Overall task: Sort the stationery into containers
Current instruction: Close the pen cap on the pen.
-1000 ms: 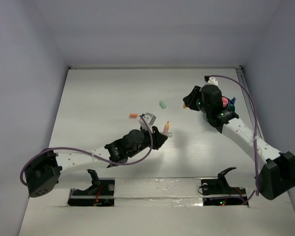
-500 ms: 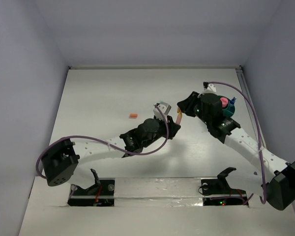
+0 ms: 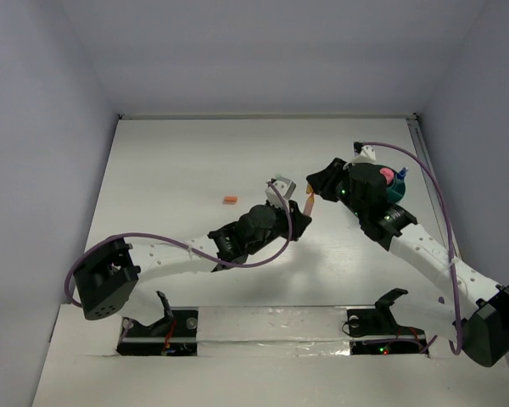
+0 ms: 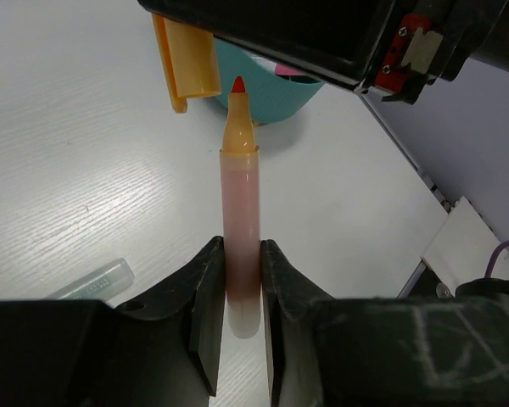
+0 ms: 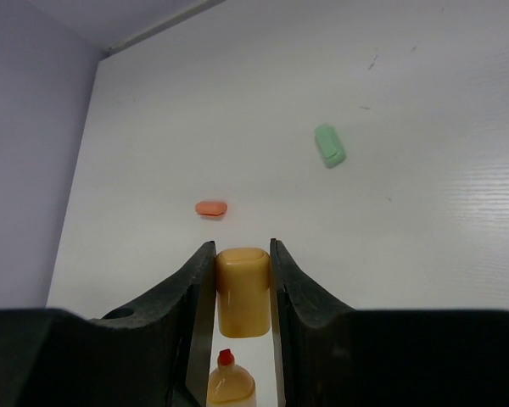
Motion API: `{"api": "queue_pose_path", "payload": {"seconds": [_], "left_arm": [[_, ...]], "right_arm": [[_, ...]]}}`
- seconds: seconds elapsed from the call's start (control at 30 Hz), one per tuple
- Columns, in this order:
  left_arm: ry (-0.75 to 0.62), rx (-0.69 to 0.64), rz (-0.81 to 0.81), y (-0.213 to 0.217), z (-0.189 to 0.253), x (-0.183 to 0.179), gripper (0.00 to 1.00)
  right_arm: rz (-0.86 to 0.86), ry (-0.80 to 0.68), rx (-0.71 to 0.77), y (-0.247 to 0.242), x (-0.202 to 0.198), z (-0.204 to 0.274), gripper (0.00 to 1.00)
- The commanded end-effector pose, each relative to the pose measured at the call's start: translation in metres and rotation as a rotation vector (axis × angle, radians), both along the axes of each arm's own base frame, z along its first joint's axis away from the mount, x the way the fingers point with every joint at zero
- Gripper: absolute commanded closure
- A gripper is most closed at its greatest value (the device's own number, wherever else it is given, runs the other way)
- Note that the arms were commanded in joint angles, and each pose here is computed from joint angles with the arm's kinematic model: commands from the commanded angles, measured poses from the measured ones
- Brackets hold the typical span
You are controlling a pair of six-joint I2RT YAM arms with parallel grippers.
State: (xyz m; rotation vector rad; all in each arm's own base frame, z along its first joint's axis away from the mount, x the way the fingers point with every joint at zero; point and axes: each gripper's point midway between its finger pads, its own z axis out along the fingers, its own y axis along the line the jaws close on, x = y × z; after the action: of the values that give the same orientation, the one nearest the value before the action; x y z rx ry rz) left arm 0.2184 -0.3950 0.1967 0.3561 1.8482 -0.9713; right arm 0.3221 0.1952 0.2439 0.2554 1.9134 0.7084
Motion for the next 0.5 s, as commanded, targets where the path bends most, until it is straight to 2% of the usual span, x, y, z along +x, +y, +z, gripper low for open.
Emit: {"api": "queue_pose_path", "payload": {"seconds": [0.0,0.27,0.47], "left_arm": [[-0.014,-0.045,-0.009,0.0,0.01,-0.004,1.0],[-0.013,-0.024,0.002,0.003,0.003,-0.003,1.0],[-0.039,-0.032,0.019,0.004,0.013,0.001,1.0]], "right_arm": [[-0.03,-0.088,0.033,-0.002,0.005,0.029,0.97],[-0.039,-0.106,0.023,-0.006,0.005,0.036,0.96],[-0.006,-0.094,0.023,-0.001,0.002,0.034,0.96]]}}
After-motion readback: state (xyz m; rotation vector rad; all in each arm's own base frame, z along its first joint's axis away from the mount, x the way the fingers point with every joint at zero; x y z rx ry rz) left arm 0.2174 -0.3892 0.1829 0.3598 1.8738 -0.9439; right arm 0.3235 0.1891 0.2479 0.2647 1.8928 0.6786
